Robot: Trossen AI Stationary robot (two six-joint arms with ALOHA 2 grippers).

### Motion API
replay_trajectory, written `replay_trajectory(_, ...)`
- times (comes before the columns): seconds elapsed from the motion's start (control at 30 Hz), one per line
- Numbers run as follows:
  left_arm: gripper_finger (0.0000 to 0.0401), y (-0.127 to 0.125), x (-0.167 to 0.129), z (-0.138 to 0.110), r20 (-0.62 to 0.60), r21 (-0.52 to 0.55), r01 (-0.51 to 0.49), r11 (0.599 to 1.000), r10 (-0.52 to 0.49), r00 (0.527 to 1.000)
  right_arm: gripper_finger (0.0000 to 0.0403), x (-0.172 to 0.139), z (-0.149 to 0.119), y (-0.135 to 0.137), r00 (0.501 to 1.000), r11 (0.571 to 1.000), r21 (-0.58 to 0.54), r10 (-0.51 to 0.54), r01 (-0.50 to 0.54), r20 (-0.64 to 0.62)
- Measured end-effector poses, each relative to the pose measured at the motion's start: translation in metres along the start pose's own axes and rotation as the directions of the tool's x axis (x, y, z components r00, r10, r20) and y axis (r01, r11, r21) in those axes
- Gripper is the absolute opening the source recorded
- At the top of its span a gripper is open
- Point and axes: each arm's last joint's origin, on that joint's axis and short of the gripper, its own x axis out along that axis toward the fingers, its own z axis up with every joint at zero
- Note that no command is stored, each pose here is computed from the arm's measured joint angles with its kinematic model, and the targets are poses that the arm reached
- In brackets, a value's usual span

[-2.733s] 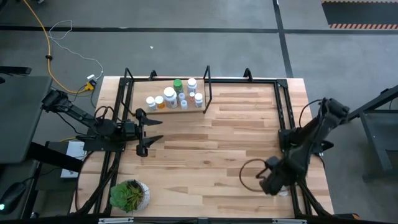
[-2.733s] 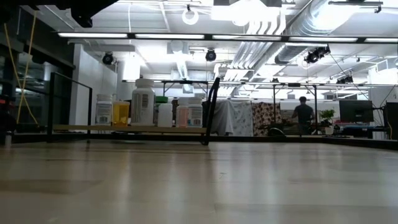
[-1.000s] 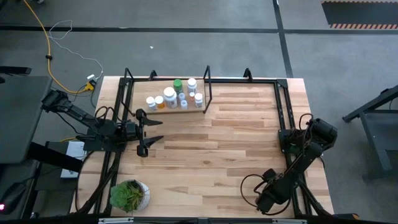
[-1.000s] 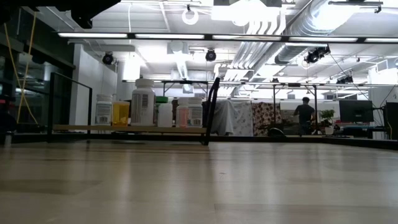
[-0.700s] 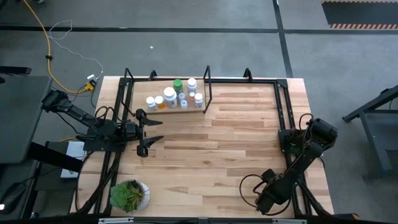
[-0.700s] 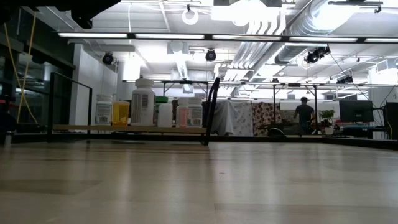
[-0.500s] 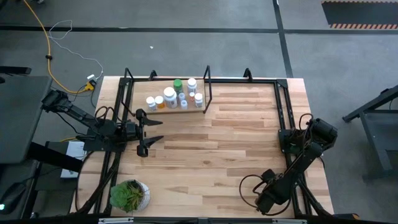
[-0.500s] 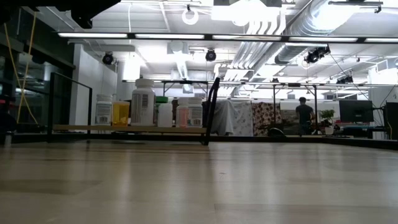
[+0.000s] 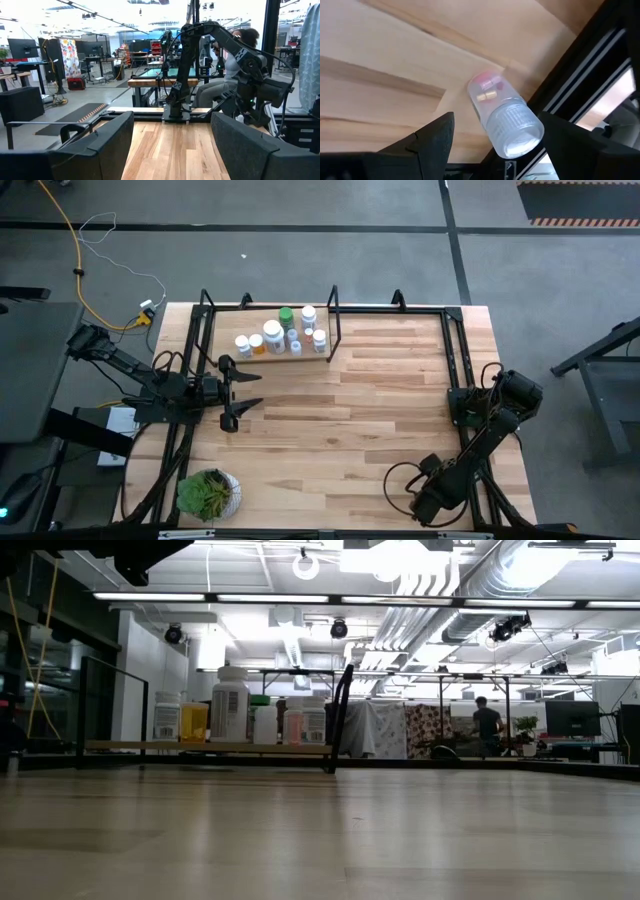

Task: Pick and place medicine bottles onto shelf by color
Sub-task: Put the small green pill bottle on the shelf

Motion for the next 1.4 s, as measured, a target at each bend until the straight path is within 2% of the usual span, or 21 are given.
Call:
replay_trajectory(0.7,0.0257,0.0,0.0,0.0,0.0,0.0,0.0,1.0,0.0,1.0,0.0279,-0.0001,-0.0017,0.0039,0.999,0.999,0.004,0.038,-0.038,-0.018)
replay_trajectory(1.23,0.0257,0.0,0.0,0.0,0.0,-0.006,0.0,1.0,0.0,1.0,0.0279,-0.0002,-0.0035,0.0038,0.997,0.997,0.07,0.018,-0.012,-0.078)
replay_trajectory(1.4,0.0257,0.0,0.0,0.0,0.0,-0.004,0.0,1.0,0.0,1.0,0.0279,-0.001,-0.0019,0.0075,0.997,0.995,0.077,0.065,-0.061,-0.042)
